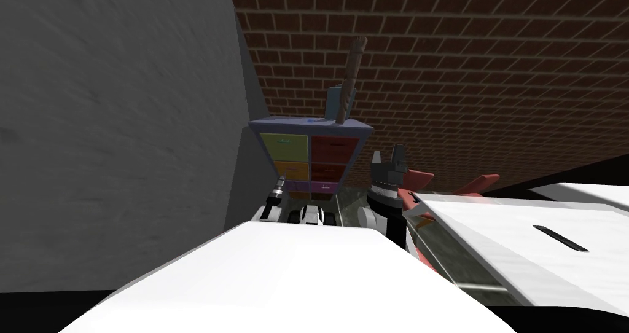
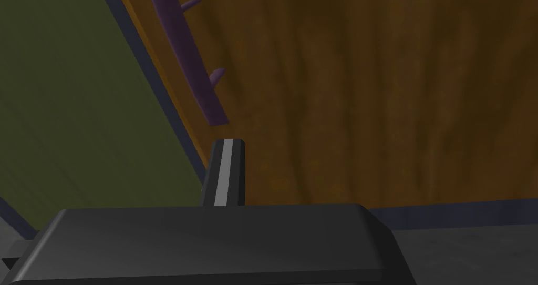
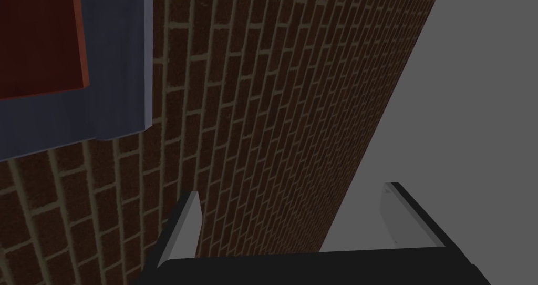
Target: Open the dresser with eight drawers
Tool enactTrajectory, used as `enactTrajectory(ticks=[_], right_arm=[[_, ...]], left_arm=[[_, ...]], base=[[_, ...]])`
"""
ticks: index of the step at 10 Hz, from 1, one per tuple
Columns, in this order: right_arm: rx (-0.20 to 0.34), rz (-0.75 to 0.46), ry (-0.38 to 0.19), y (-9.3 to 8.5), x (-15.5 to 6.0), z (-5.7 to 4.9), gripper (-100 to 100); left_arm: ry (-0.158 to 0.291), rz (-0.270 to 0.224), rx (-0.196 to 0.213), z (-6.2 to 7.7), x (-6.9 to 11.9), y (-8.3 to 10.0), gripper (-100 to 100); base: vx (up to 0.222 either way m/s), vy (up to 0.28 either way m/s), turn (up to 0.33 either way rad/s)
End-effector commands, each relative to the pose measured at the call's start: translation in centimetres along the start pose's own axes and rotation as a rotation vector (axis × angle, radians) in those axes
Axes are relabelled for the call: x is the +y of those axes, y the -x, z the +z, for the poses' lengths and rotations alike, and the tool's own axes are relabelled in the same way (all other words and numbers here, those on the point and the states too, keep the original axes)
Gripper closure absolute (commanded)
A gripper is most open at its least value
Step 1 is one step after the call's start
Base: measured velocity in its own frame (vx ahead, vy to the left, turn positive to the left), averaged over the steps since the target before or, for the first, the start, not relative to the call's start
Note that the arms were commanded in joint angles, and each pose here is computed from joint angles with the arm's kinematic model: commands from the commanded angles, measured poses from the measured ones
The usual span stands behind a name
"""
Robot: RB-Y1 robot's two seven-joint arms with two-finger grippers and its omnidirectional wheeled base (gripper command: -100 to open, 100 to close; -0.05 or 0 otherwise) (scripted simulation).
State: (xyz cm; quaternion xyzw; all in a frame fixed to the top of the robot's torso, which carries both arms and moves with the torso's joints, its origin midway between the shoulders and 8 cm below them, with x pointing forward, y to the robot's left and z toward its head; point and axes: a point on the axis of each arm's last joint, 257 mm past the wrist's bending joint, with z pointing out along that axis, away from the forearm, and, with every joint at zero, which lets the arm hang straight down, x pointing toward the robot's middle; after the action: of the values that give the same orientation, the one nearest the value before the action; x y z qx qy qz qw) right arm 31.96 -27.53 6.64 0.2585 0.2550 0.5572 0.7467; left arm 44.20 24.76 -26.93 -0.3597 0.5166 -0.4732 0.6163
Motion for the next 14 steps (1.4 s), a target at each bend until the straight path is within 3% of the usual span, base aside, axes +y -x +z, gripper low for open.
enactTrajectory(ticks=[1,2,3,6,7,8,10,11,12,14], right_arm=[[0.0,0.0,0.0,0.0,0.0,0.0,0],[0.0,0.0,0.0,0.0,0.0,0.0,0],[0.0,0.0,0.0,0.0,0.0,0.0,0],[0.0,0.0,0.0,0.0,0.0,0.0,0],[0.0,0.0,0.0,0.0,0.0,0.0,0],[0.0,0.0,0.0,0.0,0.0,0.0,0],[0.0,0.0,0.0,0.0,0.0,0.0,0],[0.0,0.0,0.0,0.0,0.0,0.0,0],[0.0,0.0,0.0,0.0,0.0,0.0,0],[0.0,0.0,0.0,0.0,0.0,0.0,0]], left_arm=[[-0.003,-0.001,0.004,0.0,-0.6,0.1,100],[-0.002,0.0,0.003,0.0,-0.4,0.1,100],[-0.006,0.025,0.014,0.1,-0.4,0.8,-100],[0.011,0.018,0.009,1.1,-0.3,1.3,-100],[0.02,-0.015,-0.004,1.3,-0.2,0.5,-100],[0.013,0.001,0.002,1.1,-0.2,0.7,-100],[0.026,0.007,-0.035,2.6,-0.3,2.1,-100],[0.02,0.005,-0.026,2.3,-0.4,1.8,-100],[0.017,0.001,-0.008,1.5,-0.2,1.0,100],[0.021,0.001,-0.008,1.9,-0.5,1.3,100]], base=[[-0.193,0.015,0.011],[-0.089,0.007,0.001],[0.0,0.0,0.0],[0.144,-0.021,-0.016],[0.16,-0.007,-0.007],[0.067,0.0,-0.002],[0.011,0.013,-0.178],[-0.004,0.009,-0.026],[-0.009,-0.005,0.211],[-0.054,-0.012,0.035]])
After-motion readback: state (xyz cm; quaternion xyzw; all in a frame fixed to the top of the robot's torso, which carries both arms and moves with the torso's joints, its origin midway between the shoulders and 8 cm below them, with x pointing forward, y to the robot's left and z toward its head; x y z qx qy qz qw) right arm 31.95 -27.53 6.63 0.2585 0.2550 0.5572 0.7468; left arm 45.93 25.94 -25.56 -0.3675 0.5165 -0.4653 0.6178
